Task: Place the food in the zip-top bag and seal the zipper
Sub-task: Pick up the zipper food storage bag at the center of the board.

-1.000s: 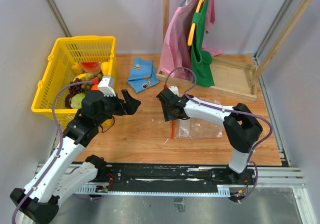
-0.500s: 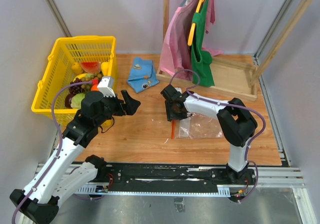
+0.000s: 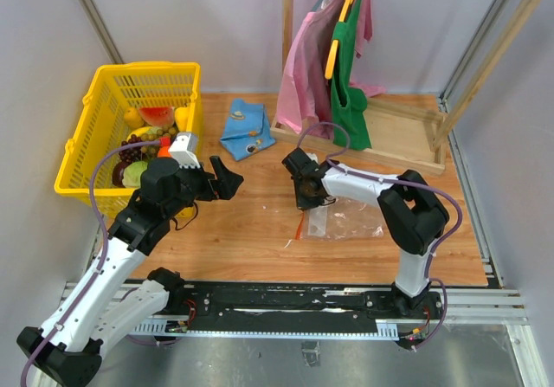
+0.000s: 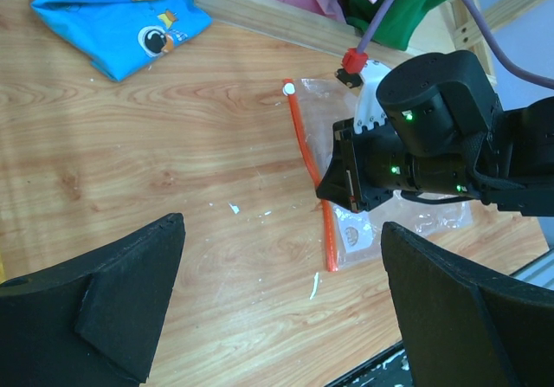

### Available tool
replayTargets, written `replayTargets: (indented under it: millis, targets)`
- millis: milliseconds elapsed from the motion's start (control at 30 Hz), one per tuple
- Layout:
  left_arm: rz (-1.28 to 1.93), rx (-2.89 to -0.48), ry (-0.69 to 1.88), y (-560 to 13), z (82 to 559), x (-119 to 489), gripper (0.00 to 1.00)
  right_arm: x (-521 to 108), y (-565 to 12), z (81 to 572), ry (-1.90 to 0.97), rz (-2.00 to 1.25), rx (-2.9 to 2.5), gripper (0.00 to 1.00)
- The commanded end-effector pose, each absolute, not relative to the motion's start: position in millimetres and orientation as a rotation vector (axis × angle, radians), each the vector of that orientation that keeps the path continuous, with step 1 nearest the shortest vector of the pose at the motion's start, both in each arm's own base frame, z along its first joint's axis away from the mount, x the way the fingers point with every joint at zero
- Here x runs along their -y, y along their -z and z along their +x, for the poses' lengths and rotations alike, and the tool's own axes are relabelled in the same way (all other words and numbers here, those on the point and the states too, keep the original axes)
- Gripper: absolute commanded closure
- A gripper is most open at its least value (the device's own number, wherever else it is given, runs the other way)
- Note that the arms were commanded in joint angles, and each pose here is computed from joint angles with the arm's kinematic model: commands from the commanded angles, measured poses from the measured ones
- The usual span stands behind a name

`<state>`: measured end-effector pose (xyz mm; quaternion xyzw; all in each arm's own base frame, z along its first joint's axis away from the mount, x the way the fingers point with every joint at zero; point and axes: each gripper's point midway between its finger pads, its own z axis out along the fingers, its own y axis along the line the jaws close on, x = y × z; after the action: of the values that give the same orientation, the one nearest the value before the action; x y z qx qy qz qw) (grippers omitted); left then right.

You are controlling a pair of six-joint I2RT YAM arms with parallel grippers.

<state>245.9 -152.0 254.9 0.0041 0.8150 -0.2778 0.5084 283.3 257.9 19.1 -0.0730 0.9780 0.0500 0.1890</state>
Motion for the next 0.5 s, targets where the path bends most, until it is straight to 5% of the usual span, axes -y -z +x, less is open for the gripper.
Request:
replayTargets:
  millis: [0, 467]
  targets:
    - [0.032, -1.96, 0.694, -255.1, 241.8, 156.3, 0.01, -244.4, -18.4, 274.3, -0.12, -0.202, -2.768, 0.99]
    - [0.019, -1.965, 0.744, -256.2, 243.2, 164.0, 0.01, -284.8, -98.2, 266.8, -0.555, -0.368, -2.531, 0.98]
